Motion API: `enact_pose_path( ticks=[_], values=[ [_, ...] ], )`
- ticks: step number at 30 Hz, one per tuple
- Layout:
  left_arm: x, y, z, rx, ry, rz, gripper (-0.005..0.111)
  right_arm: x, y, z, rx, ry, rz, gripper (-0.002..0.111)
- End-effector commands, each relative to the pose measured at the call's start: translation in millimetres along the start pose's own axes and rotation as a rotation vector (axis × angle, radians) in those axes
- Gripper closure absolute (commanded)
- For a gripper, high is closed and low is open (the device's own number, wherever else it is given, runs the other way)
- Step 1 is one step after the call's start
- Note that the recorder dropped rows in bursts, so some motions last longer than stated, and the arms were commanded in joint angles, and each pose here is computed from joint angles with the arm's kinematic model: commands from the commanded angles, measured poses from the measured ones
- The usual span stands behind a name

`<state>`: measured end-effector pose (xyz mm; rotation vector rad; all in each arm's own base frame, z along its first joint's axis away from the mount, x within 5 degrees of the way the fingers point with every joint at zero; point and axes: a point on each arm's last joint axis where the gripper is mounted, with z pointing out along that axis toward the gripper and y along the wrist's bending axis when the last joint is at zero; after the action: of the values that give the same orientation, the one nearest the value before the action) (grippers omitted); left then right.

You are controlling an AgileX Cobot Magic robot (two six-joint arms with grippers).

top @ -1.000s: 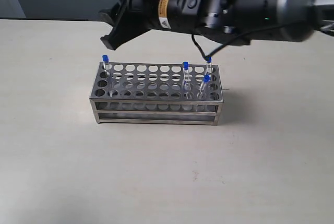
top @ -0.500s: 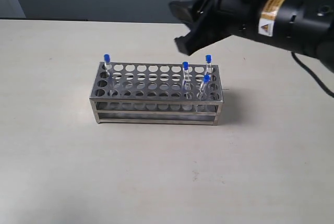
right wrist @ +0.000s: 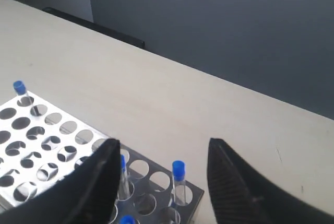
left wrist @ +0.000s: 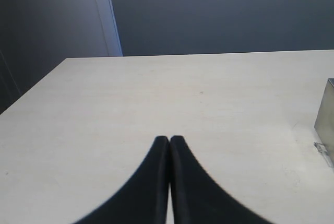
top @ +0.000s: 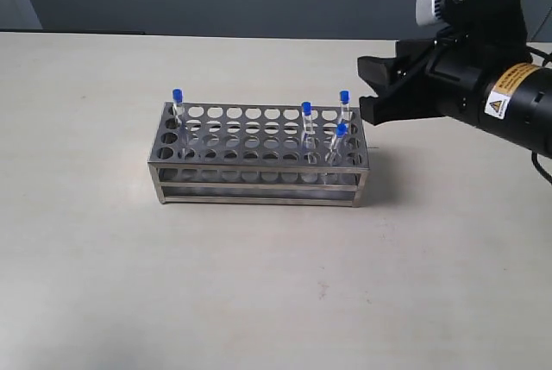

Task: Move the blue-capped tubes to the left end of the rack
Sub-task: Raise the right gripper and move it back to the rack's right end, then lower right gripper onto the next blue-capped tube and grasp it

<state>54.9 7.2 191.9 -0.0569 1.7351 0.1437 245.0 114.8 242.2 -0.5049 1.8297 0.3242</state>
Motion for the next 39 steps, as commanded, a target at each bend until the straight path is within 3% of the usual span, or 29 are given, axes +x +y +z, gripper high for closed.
enact_pose_path(
  ticks=[1, 13, 20, 26, 31, 39],
  values=[
    [0, 0.3, 0, -0.006, -0.01, -0.004, 0.106, -3, -1, -1, 0.004, -0.039, 0.017, 0.058],
    [0, 0.3, 0, -0.006, -0.01, -0.004, 0.106, 6, -3, -1, 0.023, 0.041, 0.036, 0.058],
    [0, 0.3, 0, -0.006, -0.01, -0.004, 0.106, 20, -3, -3, 0.045, 0.195, 0.04, 0.058],
    [0, 0.3, 0, -0.006, -0.01, -0.004, 0.106, 19, 10, -13, -0.053, -0.051, -0.012, 0.058],
    [0, 0.3, 0, -0.006, -0.01, -0.004, 0.106, 23, 11, -21, -0.052, -0.08, 0.018, 0.058],
    [0, 0.3, 0, -0.006, -0.01, -0.004, 0.106, 13, 10, -17, -0.041, -0.16, -0.076, 0.058]
  ],
)
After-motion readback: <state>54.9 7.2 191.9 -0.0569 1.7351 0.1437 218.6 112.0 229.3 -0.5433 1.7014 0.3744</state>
